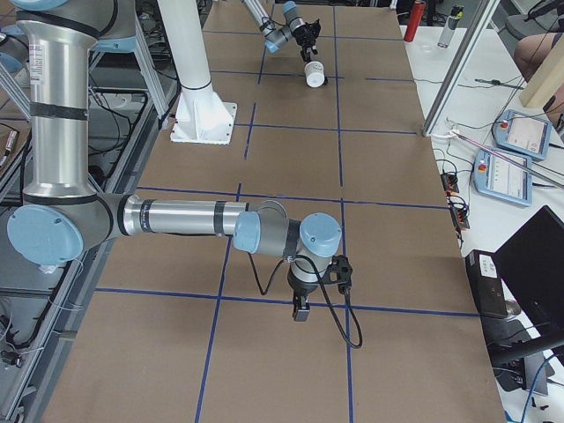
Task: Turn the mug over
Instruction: 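Move the left gripper toward the open end of the white mug, then close the left gripper on the rim of the white mug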
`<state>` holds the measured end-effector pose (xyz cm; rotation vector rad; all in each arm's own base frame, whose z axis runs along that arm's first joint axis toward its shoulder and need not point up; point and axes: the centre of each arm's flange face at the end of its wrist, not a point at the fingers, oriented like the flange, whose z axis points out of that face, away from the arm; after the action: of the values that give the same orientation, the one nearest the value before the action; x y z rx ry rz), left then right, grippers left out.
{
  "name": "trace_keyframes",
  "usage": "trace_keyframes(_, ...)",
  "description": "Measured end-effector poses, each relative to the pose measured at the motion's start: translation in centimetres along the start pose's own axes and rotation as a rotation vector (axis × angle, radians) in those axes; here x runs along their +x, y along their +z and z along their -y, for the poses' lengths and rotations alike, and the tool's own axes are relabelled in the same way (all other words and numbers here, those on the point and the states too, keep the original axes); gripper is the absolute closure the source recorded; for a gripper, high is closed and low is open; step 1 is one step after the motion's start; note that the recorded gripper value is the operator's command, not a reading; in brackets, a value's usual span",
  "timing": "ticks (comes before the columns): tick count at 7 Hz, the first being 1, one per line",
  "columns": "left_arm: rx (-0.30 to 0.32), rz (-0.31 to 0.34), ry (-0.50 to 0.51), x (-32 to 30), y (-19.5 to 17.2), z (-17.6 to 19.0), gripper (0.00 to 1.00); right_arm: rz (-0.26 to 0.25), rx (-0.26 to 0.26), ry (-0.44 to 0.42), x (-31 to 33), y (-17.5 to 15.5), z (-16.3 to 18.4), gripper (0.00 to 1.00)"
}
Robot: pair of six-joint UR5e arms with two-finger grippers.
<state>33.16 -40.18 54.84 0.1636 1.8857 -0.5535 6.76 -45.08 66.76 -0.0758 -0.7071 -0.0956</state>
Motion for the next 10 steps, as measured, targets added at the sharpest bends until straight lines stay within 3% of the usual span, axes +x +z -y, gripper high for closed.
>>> trace_keyframes(3,-0.01,0.004,0.047,-1.0,1.3,-1.4,0.02,0.0,0.0,0.0,0.0,0.0,0.0,0.0)
trace_keyframes(8,0.061,-0.009,0.058,-0.6,1.9,1.0,0.12,0.0,0.0,0.0,0.0,0.0,0.0,0.0)
trace_keyframes(9,0.062,-0.011,0.058,-0.5,2.5,1.2,0.27,0.0,0.0,0.0,0.0,0.0,0.0,0.0)
trace_keyframes(10,0.062,-0.012,0.059,-0.5,3.0,1.2,0.63,0.0,0.0,0.0,0.0,0.0,0.0,0.0)
